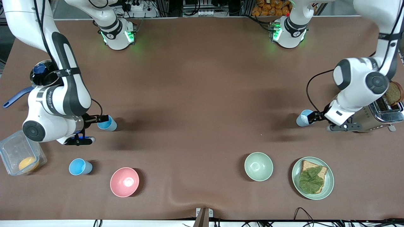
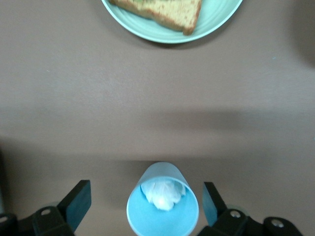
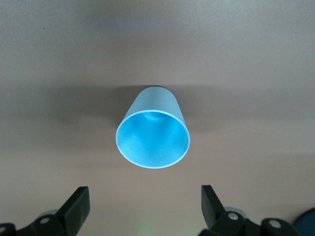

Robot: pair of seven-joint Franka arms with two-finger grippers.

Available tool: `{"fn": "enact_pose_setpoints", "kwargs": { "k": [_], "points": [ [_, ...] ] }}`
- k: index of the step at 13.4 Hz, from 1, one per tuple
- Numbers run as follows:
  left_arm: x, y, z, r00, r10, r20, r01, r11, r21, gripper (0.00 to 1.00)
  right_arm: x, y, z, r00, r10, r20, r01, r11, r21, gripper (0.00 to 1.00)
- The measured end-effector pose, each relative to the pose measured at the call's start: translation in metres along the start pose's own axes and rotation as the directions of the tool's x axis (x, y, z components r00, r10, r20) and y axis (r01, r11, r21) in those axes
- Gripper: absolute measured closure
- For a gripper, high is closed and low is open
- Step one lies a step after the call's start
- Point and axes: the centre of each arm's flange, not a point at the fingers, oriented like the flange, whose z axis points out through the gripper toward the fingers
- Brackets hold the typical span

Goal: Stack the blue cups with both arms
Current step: 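Close the right gripper and the left gripper around the blue cups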

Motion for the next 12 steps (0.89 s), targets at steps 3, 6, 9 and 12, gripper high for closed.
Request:
{"fn": "enact_pose_setpoints", "kwargs": {
  "k": [3,6,9,12],
  "points": [
    [-0.009,0.000,0.031,1.000,0.002,0.017,-0.002,1.000,0.001,0.00,0.008,0.006,0.012,1.000,0.003,0.003,-0.003,1.000,-0.027,0.00],
    [-0.014,0.001,0.037,0.999,0.003,0.032,-0.003,1.000,0.001,0.00,0.014,0.012,0.021,1.000,0.007,0.001,-0.007,0.999,-0.044,0.00],
    [-0.015,0.001,0.036,0.999,0.011,0.030,-0.011,1.000,0.001,0.00,0.025,0.027,0.044,1.000,0.027,0.012,-0.027,0.999,-0.044,0.00],
    [-0.014,-0.002,0.031,0.999,0.030,0.021,-0.030,1.000,0.000,0.00,0.032,0.038,0.062,0.999,0.042,0.028,-0.041,0.998,-0.039,0.07]
  ]
}}
